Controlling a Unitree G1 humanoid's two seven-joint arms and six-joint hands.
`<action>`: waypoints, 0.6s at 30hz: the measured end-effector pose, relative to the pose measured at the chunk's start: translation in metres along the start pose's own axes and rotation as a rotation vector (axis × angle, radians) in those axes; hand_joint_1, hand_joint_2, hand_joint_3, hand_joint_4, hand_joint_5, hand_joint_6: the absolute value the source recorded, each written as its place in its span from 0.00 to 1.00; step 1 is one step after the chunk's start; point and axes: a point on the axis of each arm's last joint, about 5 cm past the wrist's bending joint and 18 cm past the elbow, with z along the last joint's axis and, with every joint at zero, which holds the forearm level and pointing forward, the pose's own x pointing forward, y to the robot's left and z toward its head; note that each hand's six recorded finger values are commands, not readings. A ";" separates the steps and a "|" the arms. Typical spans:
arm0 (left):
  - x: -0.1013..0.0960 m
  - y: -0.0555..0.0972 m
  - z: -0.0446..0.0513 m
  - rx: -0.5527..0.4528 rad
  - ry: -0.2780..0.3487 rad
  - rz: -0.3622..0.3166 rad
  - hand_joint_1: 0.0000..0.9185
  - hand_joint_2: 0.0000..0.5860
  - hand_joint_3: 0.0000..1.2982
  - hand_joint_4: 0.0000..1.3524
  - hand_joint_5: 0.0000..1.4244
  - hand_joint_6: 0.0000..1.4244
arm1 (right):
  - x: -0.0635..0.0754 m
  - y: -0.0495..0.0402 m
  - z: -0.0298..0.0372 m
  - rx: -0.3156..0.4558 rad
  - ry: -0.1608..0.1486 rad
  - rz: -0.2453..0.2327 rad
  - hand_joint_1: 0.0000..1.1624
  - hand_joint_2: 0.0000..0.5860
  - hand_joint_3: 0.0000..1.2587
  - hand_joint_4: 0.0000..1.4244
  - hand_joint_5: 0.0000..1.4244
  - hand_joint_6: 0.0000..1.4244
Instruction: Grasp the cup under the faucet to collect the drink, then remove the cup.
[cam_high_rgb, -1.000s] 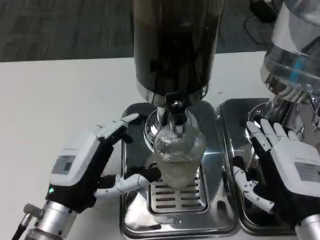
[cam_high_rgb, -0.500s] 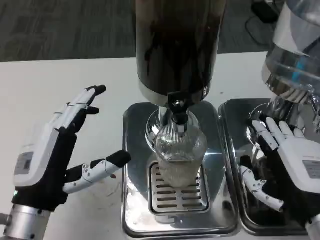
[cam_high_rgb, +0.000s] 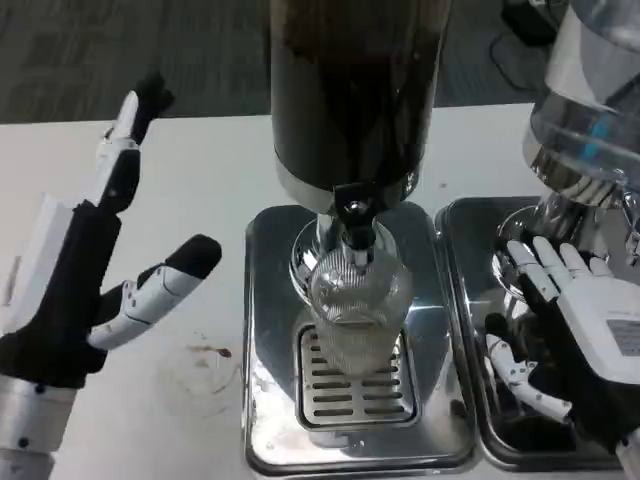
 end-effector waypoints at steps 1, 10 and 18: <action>0.003 0.004 0.0038 -0.019 -0.027 0.003 0.00 0.22 0.00 0.00 0.03 0.00 | 0.001 0.0002 -0.0004 -0.002 0.000 0.002 0.23 0.84 0.03 0.00 0.00 0.00; 0.015 0.035 0.0305 -0.237 -0.136 -0.083 0.00 0.24 0.00 0.00 0.03 0.01 | 0.006 -0.0004 -0.0020 -0.016 -0.019 0.011 0.23 0.84 0.03 0.00 0.00 0.00; 0.021 0.039 0.0380 -0.361 -0.135 -0.234 0.00 0.25 0.00 0.00 0.05 0.02 | 0.008 -0.0008 -0.0039 -0.024 -0.030 0.027 0.23 0.84 0.02 0.00 0.00 0.00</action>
